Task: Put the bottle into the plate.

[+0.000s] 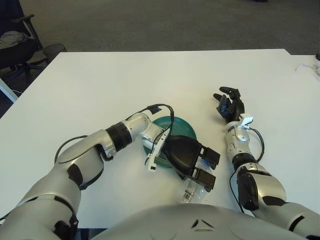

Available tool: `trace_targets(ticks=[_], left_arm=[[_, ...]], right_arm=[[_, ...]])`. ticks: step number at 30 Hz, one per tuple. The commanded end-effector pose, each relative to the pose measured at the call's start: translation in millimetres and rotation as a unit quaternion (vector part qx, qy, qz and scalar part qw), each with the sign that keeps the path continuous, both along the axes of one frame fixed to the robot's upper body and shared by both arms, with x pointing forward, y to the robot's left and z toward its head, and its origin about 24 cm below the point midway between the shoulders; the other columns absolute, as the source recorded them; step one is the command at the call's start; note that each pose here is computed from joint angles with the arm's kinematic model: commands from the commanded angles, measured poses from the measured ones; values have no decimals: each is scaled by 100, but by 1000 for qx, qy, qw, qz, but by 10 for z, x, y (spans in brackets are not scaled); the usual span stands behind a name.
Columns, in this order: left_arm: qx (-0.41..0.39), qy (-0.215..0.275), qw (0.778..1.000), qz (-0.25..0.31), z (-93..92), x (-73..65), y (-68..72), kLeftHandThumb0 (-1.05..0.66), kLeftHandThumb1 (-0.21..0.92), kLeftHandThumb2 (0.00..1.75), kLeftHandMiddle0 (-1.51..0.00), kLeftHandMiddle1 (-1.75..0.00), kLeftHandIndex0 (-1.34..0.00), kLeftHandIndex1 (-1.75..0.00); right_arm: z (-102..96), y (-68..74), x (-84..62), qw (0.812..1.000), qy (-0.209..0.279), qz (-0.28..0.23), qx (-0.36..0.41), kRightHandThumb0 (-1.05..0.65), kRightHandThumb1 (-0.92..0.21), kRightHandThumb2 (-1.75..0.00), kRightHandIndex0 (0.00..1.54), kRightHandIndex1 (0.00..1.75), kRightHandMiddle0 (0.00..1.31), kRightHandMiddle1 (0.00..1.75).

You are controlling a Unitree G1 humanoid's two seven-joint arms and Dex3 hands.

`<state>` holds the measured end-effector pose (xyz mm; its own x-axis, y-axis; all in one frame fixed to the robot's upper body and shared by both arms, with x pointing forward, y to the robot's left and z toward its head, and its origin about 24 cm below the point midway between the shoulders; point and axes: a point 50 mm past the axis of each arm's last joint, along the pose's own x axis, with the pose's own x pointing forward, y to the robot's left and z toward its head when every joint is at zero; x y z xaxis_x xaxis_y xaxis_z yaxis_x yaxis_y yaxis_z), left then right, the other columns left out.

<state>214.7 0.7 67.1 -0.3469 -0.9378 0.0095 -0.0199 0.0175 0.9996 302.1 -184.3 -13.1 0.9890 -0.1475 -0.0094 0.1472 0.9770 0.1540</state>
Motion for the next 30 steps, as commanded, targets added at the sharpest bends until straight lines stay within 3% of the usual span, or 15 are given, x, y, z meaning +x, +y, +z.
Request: trace_targets(ticks=[1, 5, 9, 12, 20, 25, 30], left_arm=[[-5, 9, 1000, 11, 60, 76, 8, -1, 38, 121, -54, -164, -44, -173], [-14, 16, 1000, 13, 58, 63, -7, -1, 23, 140, -67, -172, -51, -168], [-29, 30, 999, 35, 172, 118, 6, -1, 5, 161, -81, -174, -61, -169], [-46, 40, 996, 58, 264, 234, 90, -1, -2, 170, -87, -174, -64, -172], [-86, 49, 993, 64, 511, 427, 130, -1, -6, 174, -90, -175, -67, -173], [-73, 9, 996, 49, 568, 309, 127, -1, -7, 175, -91, -175, -69, -170], [-44, -39, 996, 70, 644, 334, 184, -1, -7, 175, -90, -175, -71, -170]], right_arm=[[-733, 23, -560, 978, 205, -8, 45, -51, -78, -90, 28, 88, 8, 134], [-741, 12, -567, 977, 208, -6, 45, -52, -81, -88, 27, 87, 7, 133], [-745, 12, -563, 976, 212, -6, 44, -50, -80, -87, 27, 85, 6, 133], [-741, 26, -549, 976, 213, -9, 48, -48, -77, -89, 27, 85, 8, 133], [-749, 19, -543, 974, 219, -13, 61, -44, -71, -95, 30, 86, 16, 134], [-731, 27, -531, 975, 210, -14, 67, -45, -71, -95, 28, 85, 15, 132], [-722, 33, -530, 976, 203, -16, 71, -45, -69, -94, 26, 83, 14, 130]])
